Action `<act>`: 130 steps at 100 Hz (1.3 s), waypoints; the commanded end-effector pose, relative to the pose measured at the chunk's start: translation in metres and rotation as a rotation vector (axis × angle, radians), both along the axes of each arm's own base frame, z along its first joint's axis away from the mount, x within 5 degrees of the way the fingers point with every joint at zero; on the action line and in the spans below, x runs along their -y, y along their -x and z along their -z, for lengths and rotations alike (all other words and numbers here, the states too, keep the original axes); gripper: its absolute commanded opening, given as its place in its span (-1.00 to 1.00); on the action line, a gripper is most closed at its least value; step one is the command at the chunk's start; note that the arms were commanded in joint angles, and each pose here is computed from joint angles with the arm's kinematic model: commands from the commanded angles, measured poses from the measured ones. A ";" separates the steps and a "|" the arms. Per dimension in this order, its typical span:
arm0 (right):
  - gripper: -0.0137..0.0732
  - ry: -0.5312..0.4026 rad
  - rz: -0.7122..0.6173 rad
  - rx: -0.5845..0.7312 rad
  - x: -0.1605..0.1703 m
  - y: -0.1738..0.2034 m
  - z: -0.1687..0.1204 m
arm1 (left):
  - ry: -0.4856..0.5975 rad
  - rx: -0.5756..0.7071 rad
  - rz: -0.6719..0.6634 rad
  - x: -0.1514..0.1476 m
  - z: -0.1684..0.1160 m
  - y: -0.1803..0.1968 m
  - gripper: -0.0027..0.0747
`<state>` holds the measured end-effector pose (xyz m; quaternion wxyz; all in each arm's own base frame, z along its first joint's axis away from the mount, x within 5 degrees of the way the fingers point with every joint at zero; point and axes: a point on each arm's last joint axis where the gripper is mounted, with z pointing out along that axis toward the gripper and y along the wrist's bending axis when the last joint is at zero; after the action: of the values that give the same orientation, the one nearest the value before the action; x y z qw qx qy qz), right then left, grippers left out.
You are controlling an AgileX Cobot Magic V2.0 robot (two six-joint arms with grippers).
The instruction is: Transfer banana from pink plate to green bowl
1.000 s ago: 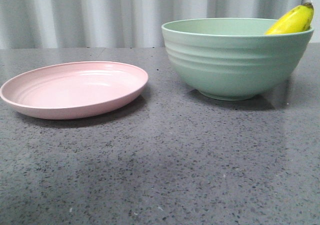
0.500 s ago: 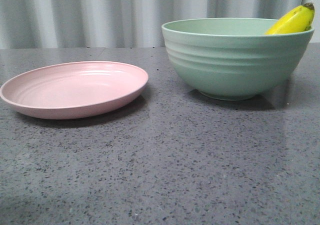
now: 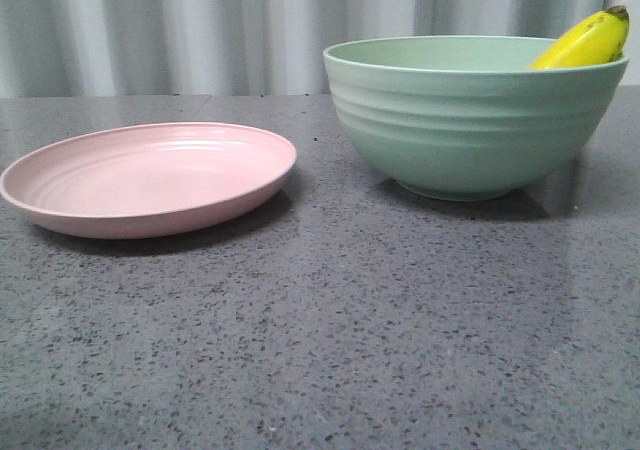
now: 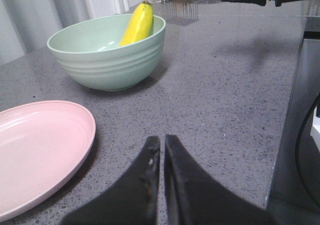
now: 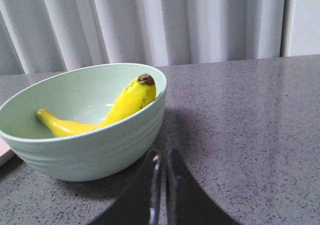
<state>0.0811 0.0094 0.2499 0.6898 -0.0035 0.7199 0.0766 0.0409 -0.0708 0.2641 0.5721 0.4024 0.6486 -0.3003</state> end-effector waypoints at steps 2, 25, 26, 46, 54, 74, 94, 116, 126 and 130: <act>-0.85 0.006 0.021 0.096 0.002 -0.001 -0.015 | 0.073 0.048 -0.021 0.000 -0.011 -0.003 -0.98; -0.85 0.006 0.021 0.096 0.002 -0.001 -0.015 | 0.113 0.190 -0.196 -0.007 0.002 -0.016 -0.98; -0.85 0.006 0.021 0.096 0.002 -0.001 -0.015 | 0.128 0.194 -0.209 -0.008 0.001 -0.017 -0.98; -0.85 0.006 0.021 0.096 0.002 -0.001 -0.015 | 0.190 0.290 -0.483 -0.032 0.015 -0.023 -0.98; -0.85 0.006 0.021 0.096 0.002 -0.001 -0.015 | 0.203 0.328 -0.596 -0.043 0.020 -0.020 -0.98; -0.85 0.006 0.021 0.096 0.002 -0.001 -0.015 | 0.238 0.304 -0.858 -0.062 0.037 -0.014 -0.98; -0.85 0.006 0.021 0.096 0.002 -0.001 -0.015 | 0.126 0.173 -0.970 -0.067 0.064 -0.014 -0.98; -0.85 0.006 0.021 0.096 0.002 -0.001 -0.015 | 0.029 0.017 -0.963 -0.066 0.079 -0.013 -0.98; -0.85 0.006 0.021 0.096 0.002 -0.001 -0.015 | 0.006 -0.020 -0.960 -0.066 0.083 -0.012 -0.98; -0.85 0.006 0.021 0.096 0.002 -0.001 -0.015 | 0.006 -0.020 -0.960 -0.066 0.083 -0.012 -0.98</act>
<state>0.0810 0.0094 0.2494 0.6895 -0.0035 0.7202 0.0766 0.0536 -0.0054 0.1847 0.6234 0.0604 0.7795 -0.0055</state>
